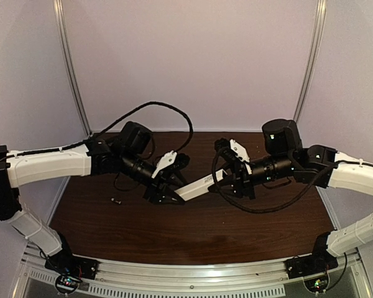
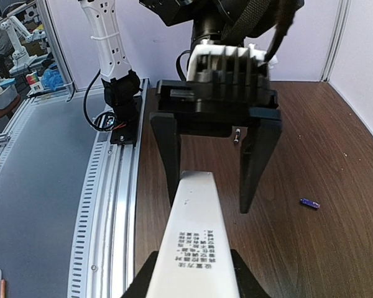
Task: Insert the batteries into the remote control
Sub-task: Pass from the left arm to the right, then remove the battery cover from the remote control.
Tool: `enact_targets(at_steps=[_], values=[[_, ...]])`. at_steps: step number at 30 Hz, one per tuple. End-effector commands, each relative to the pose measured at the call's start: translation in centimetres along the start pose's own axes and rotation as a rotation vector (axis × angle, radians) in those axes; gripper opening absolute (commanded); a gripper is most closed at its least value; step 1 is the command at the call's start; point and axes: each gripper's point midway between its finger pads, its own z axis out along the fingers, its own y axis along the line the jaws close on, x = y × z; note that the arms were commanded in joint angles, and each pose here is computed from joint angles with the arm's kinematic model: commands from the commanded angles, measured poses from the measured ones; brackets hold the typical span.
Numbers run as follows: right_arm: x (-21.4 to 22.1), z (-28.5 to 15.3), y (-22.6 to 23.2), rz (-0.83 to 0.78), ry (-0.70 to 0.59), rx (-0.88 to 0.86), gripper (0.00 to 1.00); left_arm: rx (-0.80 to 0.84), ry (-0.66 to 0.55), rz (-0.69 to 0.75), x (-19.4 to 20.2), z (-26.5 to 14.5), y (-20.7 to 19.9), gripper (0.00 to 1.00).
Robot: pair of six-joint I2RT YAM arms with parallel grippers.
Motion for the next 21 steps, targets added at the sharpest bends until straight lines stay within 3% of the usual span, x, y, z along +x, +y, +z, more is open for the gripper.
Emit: enact_targets(at_steps=[1,3,4,11,21], values=[[-0.7,-1.0,-0.4,-0.011,-0.051,0.07,0.08,-0.195,-0.047,-0.031,-2.0,-2.1,2.8,0.72],[-1.0,-1.3,-1.1,-0.018,-0.069,0.114,0.06,-0.251,-0.073,-0.078,-2.3,-3.3,3.7,0.96],[-1.1,-1.4,-1.3,-0.023,-0.075,0.13,0.05,-0.289,-0.105,-0.1,-2.8,-4.3,4.3,0.97],[-3.3,-3.1,-2.8,-0.079,-0.19,0.256,0.02,-0.446,-0.383,-0.359,-4.7,-9.8,7.0,0.97],[-5.3,-4.7,-3.2,-0.18,-0.278,0.333,0.03,-0.086,-0.584,-0.607,-7.5,-9.3,4.3,0.97]])
